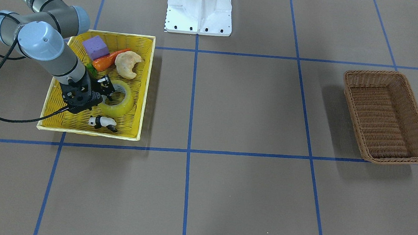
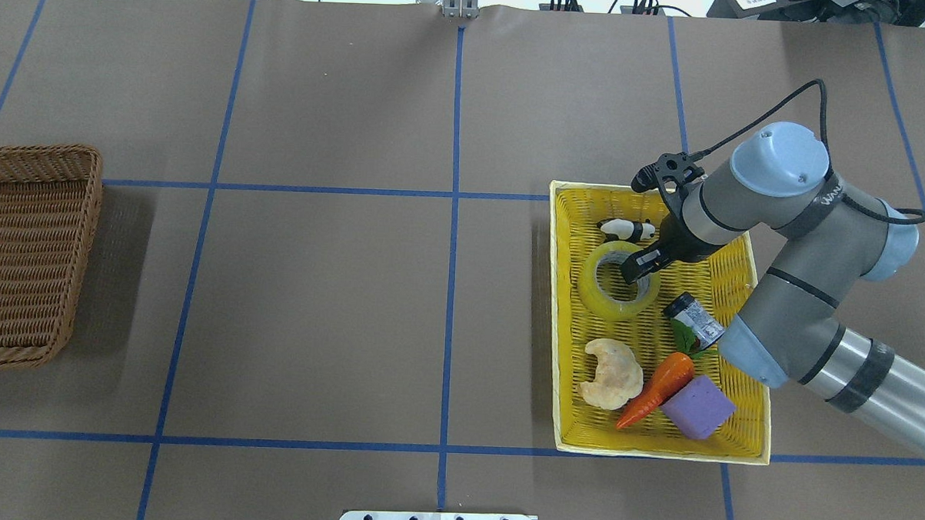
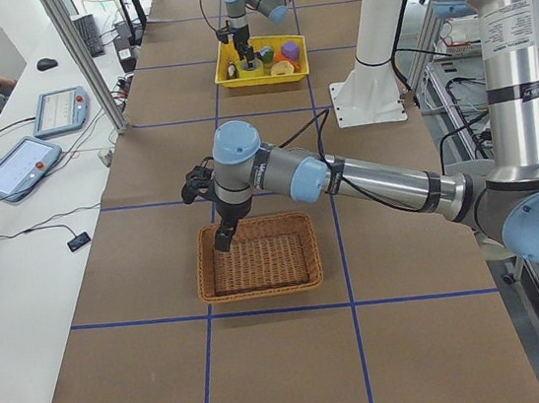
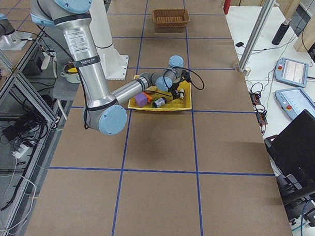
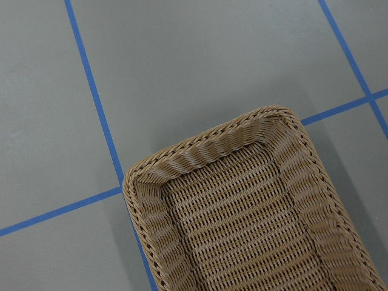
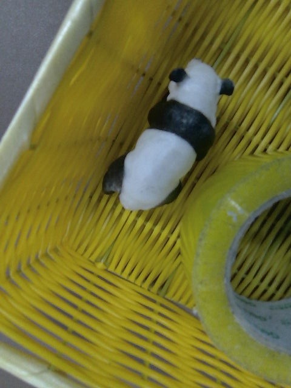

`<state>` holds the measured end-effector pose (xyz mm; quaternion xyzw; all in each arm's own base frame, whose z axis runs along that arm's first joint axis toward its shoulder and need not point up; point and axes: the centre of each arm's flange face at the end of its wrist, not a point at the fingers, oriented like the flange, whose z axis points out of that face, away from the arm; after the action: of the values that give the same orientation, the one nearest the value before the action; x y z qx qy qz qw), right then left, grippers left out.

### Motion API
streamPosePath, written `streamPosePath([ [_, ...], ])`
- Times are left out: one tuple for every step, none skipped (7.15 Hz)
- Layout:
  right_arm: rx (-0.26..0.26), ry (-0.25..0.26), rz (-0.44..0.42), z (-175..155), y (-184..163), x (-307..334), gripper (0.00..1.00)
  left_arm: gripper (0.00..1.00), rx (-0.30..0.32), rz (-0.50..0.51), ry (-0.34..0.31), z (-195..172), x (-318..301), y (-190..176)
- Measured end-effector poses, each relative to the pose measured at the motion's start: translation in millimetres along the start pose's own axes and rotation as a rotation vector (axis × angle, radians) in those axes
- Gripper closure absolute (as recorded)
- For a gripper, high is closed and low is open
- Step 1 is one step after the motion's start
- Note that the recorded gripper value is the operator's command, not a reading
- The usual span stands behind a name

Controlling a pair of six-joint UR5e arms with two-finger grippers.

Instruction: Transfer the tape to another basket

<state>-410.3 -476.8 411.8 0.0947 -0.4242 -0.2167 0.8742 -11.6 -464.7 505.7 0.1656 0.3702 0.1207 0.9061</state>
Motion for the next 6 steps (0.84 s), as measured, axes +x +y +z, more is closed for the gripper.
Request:
streamPosePath([
  [0.004,-0.005,0.004,-1,0,0,1.0,0.02,0.0,-0.002,0.0,0,0,0],
  [0.009,-0.017,0.008,-8,-1,0,1.0,0.02,0.001,-0.011,0.0,0,0,0],
  [0.017,-0.046,0.017,-23,-4,2,1.0,0.02,0.002,-0.019,0.001,-1,1,0],
  [0.023,-0.089,0.033,-44,-9,8,1.0,0.02,0.002,-0.023,0.002,-1,1,-1],
  [0.032,-0.135,0.059,-69,-15,16,1.0,0.02,0.006,-0.035,0.005,-2,3,-2],
  [0.04,-0.179,0.093,-89,-25,15,1.0,0.02,0.021,-0.065,0.013,-4,9,-6],
])
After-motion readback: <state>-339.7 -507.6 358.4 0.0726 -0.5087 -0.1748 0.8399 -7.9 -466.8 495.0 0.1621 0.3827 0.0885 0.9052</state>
